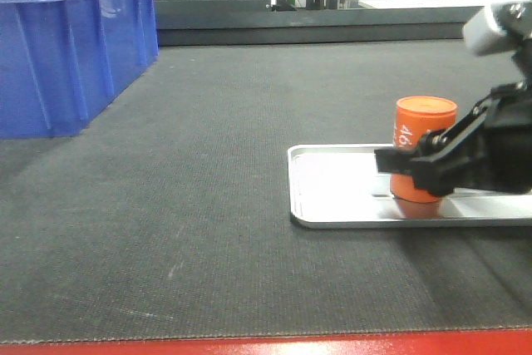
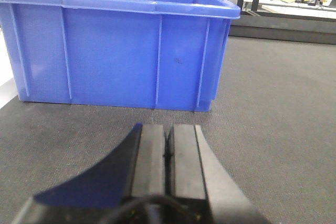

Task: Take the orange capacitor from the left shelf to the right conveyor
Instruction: 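Lower the held cylinder onto the silver tray with the right gripper, then open the right gripper and withdraw it upward from the cylinder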

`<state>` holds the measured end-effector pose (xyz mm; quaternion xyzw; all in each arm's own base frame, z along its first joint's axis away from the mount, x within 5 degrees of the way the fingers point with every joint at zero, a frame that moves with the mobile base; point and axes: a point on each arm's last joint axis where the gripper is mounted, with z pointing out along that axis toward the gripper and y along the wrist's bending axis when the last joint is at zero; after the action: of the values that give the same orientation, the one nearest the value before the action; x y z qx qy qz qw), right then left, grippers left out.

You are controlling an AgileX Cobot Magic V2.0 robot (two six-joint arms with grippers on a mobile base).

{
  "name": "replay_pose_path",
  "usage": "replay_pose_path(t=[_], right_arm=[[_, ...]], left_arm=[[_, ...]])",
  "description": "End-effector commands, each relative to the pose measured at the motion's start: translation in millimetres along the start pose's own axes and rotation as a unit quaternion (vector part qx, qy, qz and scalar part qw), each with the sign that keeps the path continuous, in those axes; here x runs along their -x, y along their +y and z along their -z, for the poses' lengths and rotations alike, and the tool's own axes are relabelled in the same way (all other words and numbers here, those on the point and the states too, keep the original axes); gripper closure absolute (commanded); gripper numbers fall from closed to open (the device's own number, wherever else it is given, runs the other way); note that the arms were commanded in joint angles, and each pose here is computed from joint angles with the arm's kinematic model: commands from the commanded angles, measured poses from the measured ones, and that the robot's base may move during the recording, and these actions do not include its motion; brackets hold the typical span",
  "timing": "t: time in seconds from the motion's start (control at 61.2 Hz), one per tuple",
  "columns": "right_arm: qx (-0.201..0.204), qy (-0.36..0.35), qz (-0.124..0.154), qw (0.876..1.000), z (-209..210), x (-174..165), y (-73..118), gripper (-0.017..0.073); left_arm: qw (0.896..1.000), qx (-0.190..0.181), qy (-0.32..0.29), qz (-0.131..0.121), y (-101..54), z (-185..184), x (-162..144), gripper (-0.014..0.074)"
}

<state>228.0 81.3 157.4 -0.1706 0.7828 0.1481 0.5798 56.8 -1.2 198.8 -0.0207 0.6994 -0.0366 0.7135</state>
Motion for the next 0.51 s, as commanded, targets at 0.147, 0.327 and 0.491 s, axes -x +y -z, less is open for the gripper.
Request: replay_pose_path(t=[0.147, 0.327, 0.491], right_arm=[[-0.011, -0.056, 0.027, 0.998, 24, 39, 1.4, -0.0045], [-0.032, -0.066, 0.04, 0.996, 57, 62, 3.4, -0.0024], [-0.052, -0.091, 0.02, 0.994, 95, 80, 6.4, 0.0158]], left_arm=[[0.999, -0.007, -0.053, 0.0, -1.1, 2, 10, 0.0699], [0.999, -0.007, -0.053, 0.0, -1.1, 2, 10, 0.0699], [0.999, -0.007, -0.053, 0.0, -1.1, 2, 10, 0.0699]])
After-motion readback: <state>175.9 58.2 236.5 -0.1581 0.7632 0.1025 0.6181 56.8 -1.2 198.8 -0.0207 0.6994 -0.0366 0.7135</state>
